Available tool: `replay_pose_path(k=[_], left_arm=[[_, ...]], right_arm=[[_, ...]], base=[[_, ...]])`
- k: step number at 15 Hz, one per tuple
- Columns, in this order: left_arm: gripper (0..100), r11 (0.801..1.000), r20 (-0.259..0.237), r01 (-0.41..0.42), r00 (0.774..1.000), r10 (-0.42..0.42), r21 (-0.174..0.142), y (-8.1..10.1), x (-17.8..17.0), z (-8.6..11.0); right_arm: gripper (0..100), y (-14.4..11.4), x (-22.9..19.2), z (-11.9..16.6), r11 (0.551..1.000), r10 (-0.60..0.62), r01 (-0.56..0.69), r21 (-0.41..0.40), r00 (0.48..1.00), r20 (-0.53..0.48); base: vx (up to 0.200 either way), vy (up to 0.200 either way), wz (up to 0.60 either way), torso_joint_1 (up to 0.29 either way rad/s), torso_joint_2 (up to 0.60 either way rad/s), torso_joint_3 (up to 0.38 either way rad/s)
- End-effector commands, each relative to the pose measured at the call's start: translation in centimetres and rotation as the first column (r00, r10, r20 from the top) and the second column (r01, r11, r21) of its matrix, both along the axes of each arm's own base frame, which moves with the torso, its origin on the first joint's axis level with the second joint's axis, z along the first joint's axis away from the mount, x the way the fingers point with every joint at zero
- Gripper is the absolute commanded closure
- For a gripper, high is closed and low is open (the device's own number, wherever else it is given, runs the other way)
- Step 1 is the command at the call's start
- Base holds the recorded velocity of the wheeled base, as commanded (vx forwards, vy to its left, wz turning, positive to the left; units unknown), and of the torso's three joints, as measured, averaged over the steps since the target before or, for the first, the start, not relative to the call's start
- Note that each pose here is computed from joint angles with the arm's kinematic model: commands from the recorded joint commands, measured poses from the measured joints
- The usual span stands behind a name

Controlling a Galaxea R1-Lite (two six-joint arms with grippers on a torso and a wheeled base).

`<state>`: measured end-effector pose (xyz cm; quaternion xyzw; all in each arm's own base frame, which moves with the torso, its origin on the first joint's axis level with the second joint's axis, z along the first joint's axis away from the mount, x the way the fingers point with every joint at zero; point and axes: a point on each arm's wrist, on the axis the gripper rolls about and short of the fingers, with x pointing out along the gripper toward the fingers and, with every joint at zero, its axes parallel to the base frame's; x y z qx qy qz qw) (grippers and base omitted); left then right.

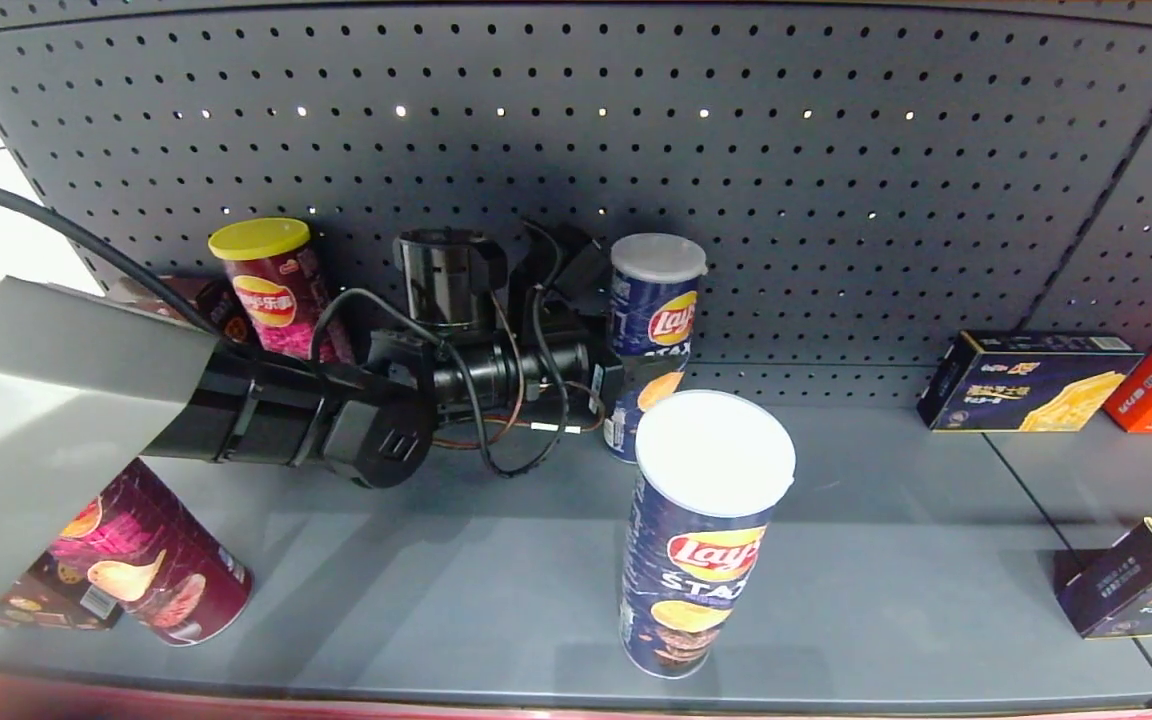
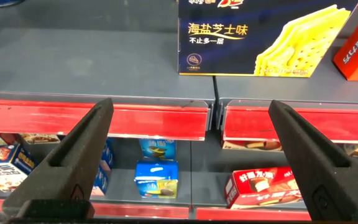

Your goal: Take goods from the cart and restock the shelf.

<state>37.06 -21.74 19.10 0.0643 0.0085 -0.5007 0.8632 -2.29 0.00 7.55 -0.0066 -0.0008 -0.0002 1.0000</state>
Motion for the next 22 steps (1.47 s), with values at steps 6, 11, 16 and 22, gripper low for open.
replay_pose_path(k=[6, 11, 16, 22], left_arm=[[0, 1.0, 0.03, -0.002, 1.0, 0.003, -0.018, 1.1, -2.0, 0.5], [0, 0.999, 0.04, -0.042, 0.998, 0.043, -0.024, 4.1, -4.4, 0.1], [0, 0.994, 0.012, -0.108, 0.994, 0.108, -0.003, 5.8, -5.7, -1.6], [0, 0.973, 0.004, -0.229, 0.973, 0.229, 0.02, 5.7, -5.0, -2.5]], right_arm=[[0, 0.0, 0.0, 0.0, 1.0, 0.0, 0.0, -0.001, 1.0, -0.002], [0, 0.0, 0.0, 0.0, 1.0, 0.0, 0.0, -0.001, 1.0, 0.0], [0, 0.0, 0.0, 0.0, 1.0, 0.0, 0.0, -0.001, 1.0, 0.0], [0, 0.0, 0.0, 0.0, 1.0, 0.0, 0.0, -0.001, 1.0, 0.0]], base=[[0.0, 0.0, 0.0, 0.0, 0.0, 0.0], [0.0, 0.0, 0.0, 0.0, 0.0, 0.0], [0.0, 0.0, 0.0, 0.0, 0.0, 0.0], [0.0, 0.0, 0.0, 0.0, 0.0, 0.0]])
